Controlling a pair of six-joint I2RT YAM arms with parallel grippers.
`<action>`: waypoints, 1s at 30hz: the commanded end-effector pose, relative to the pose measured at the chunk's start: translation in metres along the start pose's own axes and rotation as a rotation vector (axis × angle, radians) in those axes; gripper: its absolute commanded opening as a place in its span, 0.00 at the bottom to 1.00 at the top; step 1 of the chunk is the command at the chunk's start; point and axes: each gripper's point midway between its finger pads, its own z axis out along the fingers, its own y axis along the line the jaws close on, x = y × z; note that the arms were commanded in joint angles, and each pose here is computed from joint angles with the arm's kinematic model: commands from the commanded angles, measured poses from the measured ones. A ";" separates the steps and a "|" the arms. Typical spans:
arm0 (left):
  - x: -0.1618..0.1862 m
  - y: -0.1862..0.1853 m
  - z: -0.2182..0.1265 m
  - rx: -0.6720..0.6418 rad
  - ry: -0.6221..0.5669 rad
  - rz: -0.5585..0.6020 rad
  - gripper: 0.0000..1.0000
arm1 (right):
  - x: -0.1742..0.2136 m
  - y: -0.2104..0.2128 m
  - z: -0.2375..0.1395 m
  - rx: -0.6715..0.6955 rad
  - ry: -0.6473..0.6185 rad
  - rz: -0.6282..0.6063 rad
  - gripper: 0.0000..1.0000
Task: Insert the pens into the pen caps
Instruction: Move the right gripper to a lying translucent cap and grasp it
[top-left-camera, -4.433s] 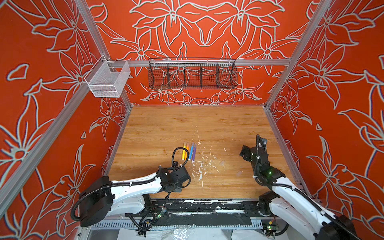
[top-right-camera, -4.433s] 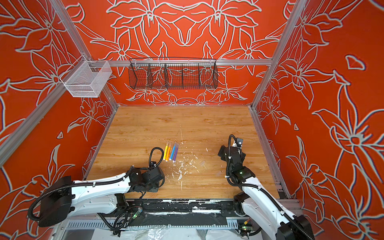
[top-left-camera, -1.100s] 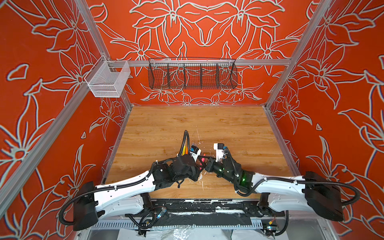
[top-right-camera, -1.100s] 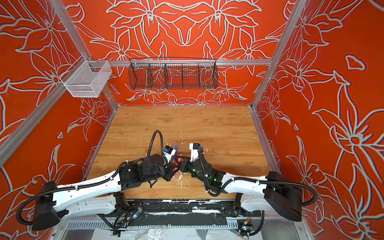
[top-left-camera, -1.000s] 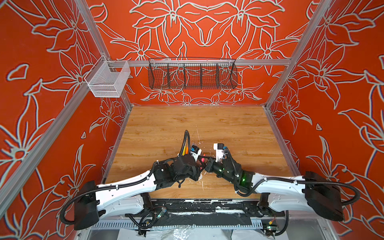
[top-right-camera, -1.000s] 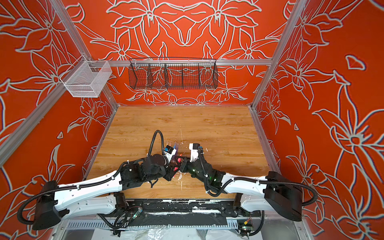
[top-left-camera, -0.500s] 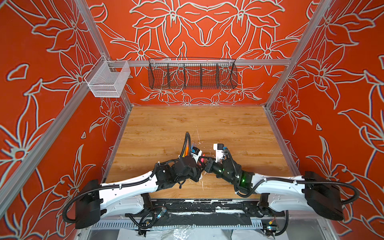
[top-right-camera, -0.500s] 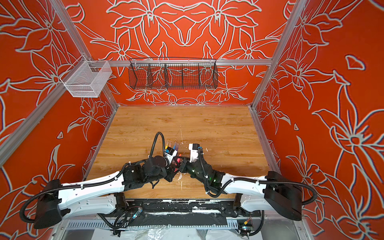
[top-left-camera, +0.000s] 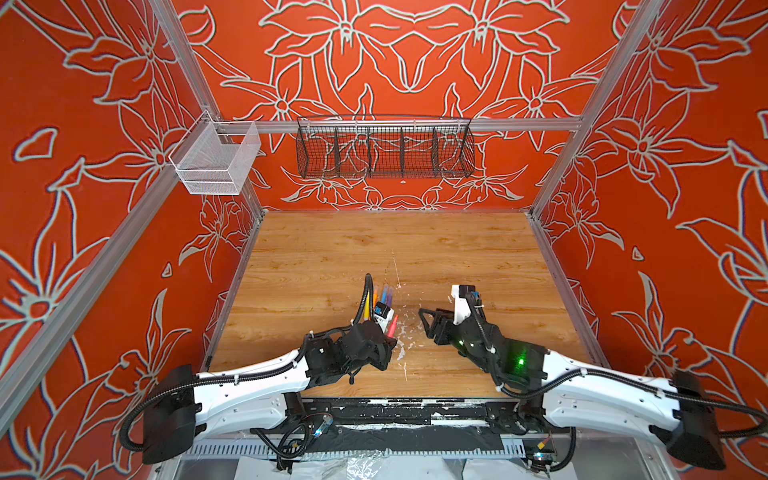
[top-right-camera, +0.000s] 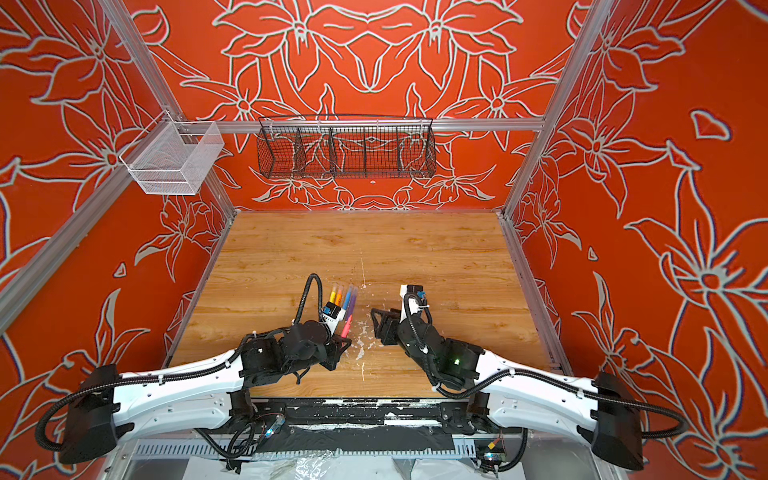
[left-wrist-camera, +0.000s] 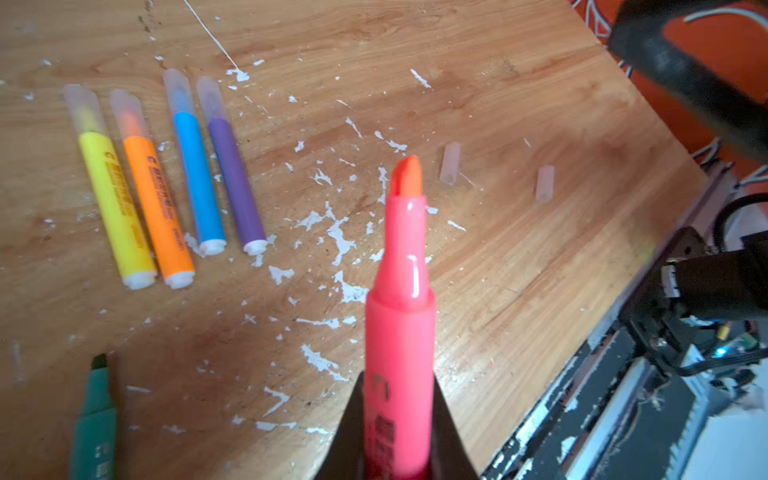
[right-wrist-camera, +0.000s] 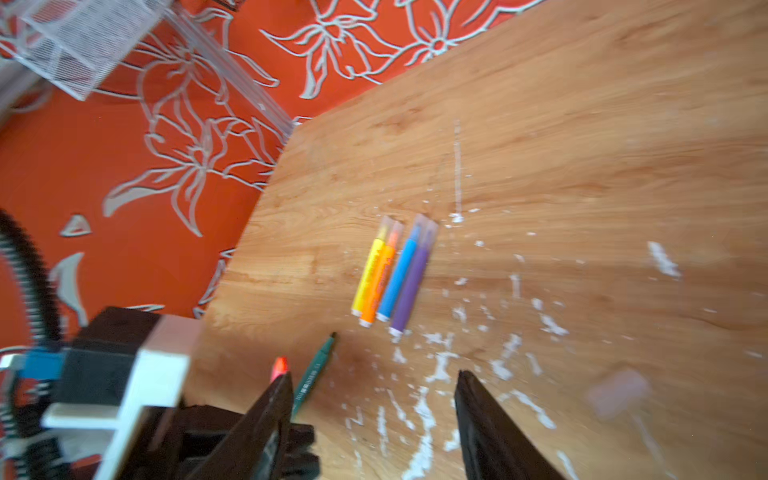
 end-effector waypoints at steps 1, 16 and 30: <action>-0.044 -0.009 -0.011 -0.022 -0.117 0.098 0.00 | 0.013 -0.064 -0.018 0.266 0.060 -0.170 0.66; -0.083 -0.041 -0.021 0.100 -0.263 0.175 0.00 | 0.040 -0.089 -0.010 0.328 0.190 -0.189 0.74; -0.084 -0.031 -0.034 0.078 -0.308 0.156 0.00 | 0.063 -0.115 0.043 0.397 0.353 -0.090 0.69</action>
